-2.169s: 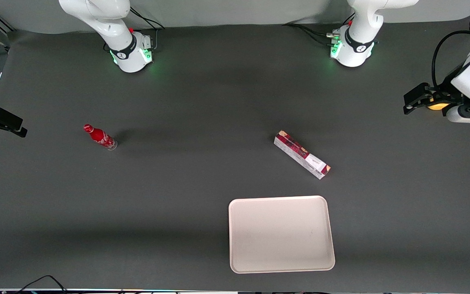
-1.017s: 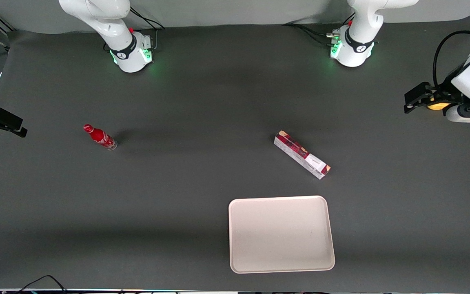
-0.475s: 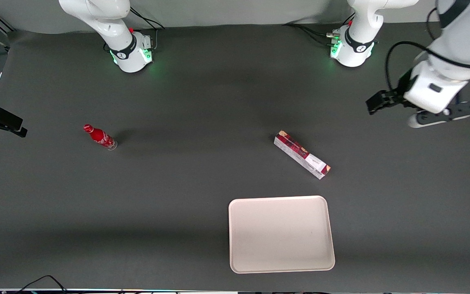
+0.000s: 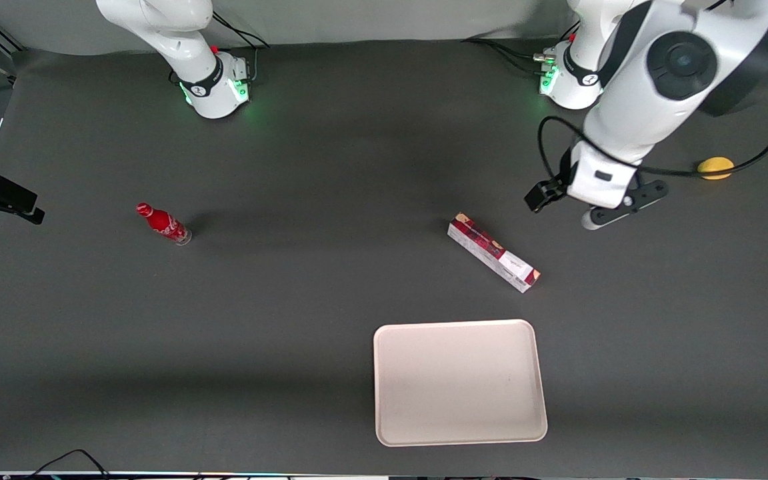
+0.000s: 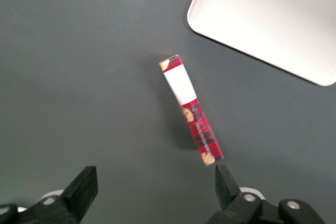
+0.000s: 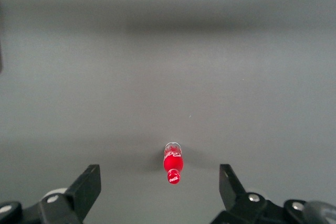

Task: Place red cookie box on tray
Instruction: 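Move the open left gripper over the red plaid cookie box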

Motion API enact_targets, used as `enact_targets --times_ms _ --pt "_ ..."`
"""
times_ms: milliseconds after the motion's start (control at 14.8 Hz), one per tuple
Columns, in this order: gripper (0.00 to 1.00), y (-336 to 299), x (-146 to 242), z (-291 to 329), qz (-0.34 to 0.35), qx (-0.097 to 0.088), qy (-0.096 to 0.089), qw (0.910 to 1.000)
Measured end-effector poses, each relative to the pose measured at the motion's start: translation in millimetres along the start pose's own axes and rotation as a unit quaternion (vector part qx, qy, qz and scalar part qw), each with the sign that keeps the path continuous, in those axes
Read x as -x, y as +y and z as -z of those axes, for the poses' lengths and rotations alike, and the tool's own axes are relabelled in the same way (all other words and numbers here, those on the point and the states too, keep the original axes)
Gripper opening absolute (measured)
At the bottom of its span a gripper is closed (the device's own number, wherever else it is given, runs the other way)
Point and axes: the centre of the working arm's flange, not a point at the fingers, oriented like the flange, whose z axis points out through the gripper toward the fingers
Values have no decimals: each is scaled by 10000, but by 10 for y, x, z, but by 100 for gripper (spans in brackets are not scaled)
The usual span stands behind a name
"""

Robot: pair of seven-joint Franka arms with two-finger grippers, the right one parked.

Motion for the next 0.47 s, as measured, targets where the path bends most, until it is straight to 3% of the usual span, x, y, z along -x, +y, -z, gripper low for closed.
enact_targets --times_ms 136,339,475 --pt "100 70 49 -398 236 111 64 9996" --pt "100 227 56 -941 602 237 -34 9979" --pt "100 350 56 -1249 754 212 -70 9969"
